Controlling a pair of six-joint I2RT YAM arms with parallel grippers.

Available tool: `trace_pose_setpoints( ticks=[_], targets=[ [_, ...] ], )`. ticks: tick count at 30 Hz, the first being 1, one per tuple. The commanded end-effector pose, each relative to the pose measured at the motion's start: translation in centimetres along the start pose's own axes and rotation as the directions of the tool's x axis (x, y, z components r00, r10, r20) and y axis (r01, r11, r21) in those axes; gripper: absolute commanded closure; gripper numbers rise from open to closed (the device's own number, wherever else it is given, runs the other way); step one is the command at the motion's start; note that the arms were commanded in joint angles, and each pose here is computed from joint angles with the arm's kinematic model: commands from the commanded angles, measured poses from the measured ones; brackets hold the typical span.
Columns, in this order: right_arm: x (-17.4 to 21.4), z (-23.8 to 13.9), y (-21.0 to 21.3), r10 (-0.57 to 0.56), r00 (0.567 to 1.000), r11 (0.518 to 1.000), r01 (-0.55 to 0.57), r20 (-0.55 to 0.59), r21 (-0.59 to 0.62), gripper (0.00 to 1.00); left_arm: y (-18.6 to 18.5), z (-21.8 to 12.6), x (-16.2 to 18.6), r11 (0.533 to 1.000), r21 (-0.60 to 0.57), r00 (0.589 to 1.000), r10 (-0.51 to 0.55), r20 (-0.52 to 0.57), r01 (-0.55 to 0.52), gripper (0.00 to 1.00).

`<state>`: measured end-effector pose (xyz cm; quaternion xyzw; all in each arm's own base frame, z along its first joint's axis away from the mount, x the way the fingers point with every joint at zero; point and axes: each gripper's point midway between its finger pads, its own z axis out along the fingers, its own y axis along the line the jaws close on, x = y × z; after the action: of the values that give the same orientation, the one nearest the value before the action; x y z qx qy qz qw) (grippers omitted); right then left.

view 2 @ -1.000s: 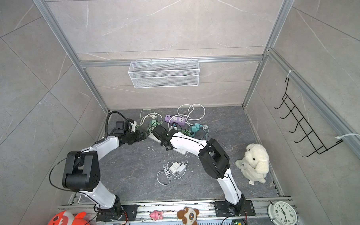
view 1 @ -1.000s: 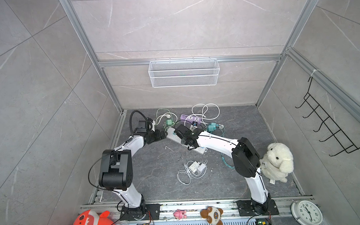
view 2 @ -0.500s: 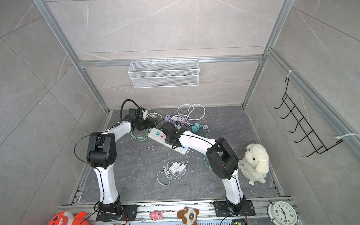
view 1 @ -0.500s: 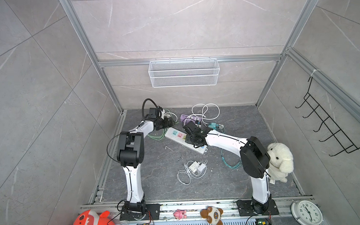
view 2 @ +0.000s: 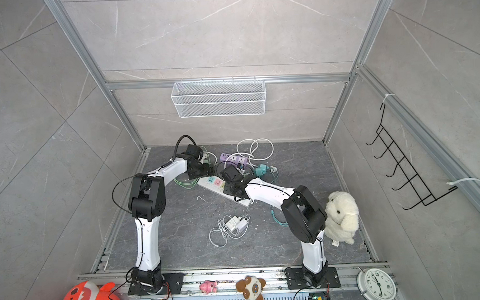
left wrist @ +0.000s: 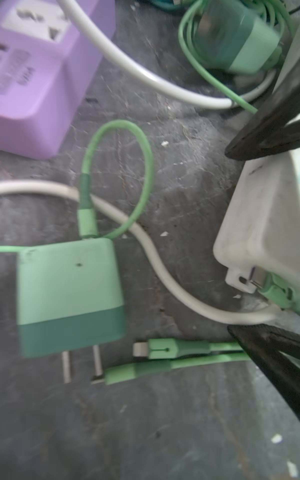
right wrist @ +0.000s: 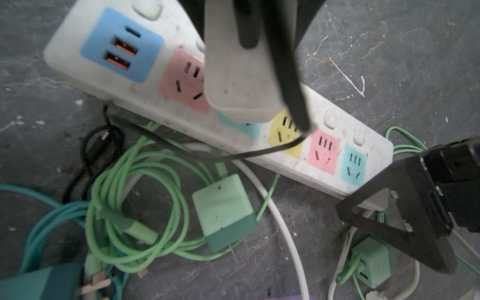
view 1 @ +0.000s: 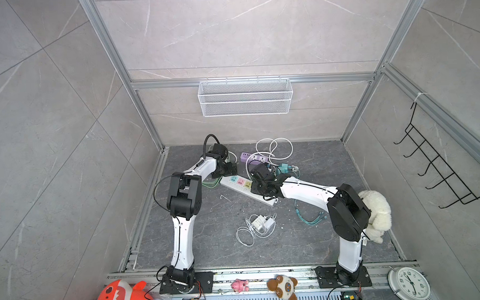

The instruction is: Insert the plug

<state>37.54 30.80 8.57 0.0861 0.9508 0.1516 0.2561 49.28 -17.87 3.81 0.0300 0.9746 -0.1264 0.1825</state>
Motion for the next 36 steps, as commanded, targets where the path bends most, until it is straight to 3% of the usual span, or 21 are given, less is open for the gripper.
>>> trace_pose_setpoints(
  ticks=[1, 6, 13, 19, 25, 31, 36],
  targets=[
    [2.8, 0.8, -4.6, -0.032, 0.995, 0.99, 0.044, -0.093, 0.136, 0.93, 0.9, -0.3, 4.6, 0.997, -0.078, 0.99, 0.009, -0.141, -0.02, 0.09],
    [2.7, 0.2, -4.6, -0.045, 0.995, 0.992, 0.055, -0.089, 0.114, 0.92, 0.8, -0.3, 8.6, 0.994, -0.099, 0.976, 0.013, -0.217, -0.036, 0.14],
    [3.0, -0.5, -4.9, -0.057, 0.992, 0.989, 0.072, -0.111, 0.133, 0.93, 0.9, -2.1, 10.8, 0.996, -0.088, 0.986, -0.025, -0.164, 0.011, 0.19],
    [3.4, -1.1, -4.6, -0.084, 0.989, 0.983, 0.102, -0.121, 0.15, 0.94, 0.9, -2.8, 10.3, 0.997, -0.079, 0.992, 0.01, -0.123, -0.02, 0.12],
    [1.5, -3.6, -3.0, -0.204, 0.977, 0.97, 0.211, -0.069, 0.122, 0.94, -0.1, -4.2, 8.9, 0.999, -0.033, 0.998, 0.032, -0.062, -0.034, 0.0],
    [1.7, -4.9, -2.6, -0.282, 0.957, 0.956, 0.287, -0.073, 0.068, 0.93, -1.2, -5.9, 7.4, 0.999, 0.013, 1.0, 0.029, 0.003, -0.029, 0.0],
    [1.8, -4.4, -2.2, -0.285, 0.955, 0.956, 0.29, -0.086, 0.051, 0.93, -2.0, -7.9, 6.6, 0.999, 0.047, 0.998, 0.017, 0.068, -0.02, 0.0]
  ],
)
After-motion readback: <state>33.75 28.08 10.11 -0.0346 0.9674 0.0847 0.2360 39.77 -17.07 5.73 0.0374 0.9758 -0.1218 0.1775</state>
